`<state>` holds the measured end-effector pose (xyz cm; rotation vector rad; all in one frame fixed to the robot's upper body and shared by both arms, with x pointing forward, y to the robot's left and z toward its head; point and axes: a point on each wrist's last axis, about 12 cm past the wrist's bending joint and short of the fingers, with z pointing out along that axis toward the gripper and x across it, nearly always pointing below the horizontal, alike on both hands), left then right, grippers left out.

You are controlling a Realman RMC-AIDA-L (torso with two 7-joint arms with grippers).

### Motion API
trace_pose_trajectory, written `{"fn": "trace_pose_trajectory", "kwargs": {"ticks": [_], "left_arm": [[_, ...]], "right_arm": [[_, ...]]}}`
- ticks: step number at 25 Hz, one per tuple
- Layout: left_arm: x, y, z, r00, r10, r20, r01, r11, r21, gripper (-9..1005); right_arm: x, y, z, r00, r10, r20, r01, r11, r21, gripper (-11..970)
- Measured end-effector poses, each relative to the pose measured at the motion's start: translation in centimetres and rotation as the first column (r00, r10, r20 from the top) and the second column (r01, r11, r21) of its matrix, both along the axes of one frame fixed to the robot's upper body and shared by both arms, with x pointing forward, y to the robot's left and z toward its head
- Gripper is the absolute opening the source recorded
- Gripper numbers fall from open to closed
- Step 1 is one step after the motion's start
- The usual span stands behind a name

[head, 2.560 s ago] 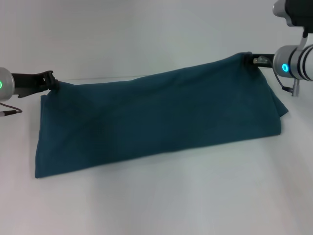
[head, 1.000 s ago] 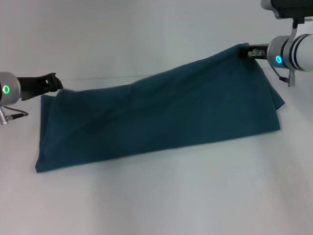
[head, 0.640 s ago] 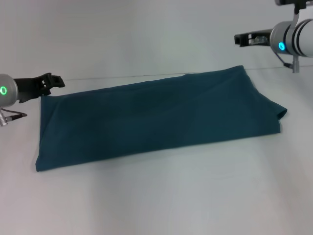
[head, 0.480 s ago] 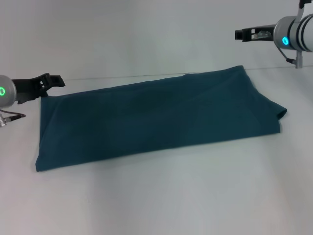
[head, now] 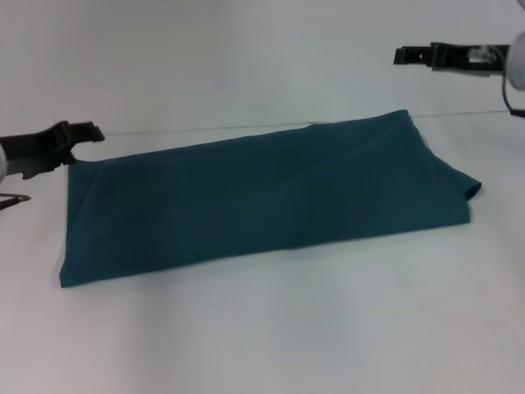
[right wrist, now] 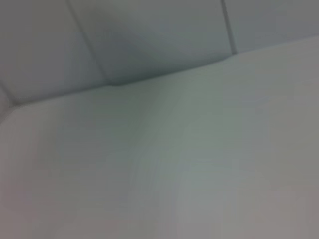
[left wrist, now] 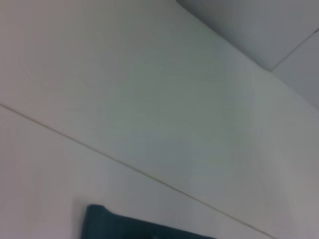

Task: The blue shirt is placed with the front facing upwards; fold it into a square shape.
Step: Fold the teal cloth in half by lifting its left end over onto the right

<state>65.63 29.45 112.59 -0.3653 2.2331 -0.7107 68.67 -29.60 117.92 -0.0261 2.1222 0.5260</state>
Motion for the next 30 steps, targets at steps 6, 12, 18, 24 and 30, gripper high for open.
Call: {"fn": "trace_pose_trajectory", "kwargs": {"ticks": [6,12,18,24,30], "left_arm": [[-3.1,1.3,0.7,0.994,-0.079,0.078,0.093,0.977,-0.192,665],[-6.2,2.9,-1.2,0.996,-0.071,0.049,0.083,0.948,-0.309,661],[-7.7,3.8,-3.0,0.999,-0.034,0.007,0.034,0.938,-0.346,660],[-8.2,3.9,-3.9,0.996,-0.064,0.060,0.077,0.964,-0.256,661],[-8.5,3.6,-3.9,0.976,-0.169,0.134,0.188,0.972,-0.144,663]], "right_arm": [[-5.5,-2.8,-1.2,0.992,0.123,0.006,-0.119,0.945,0.303,873],[-10.5,-5.7,-3.7,0.993,0.120,-0.002,-0.105,0.878,0.467,900],[-12.7,-6.9,-5.5,0.994,0.103,-0.031,-0.071,0.843,0.533,899],[-12.8,-6.9,-6.4,0.995,0.094,-0.023,-0.066,0.836,0.544,900],[-12.7,-6.9,-6.4,0.994,0.105,-0.013,-0.083,0.849,0.522,900]]}}
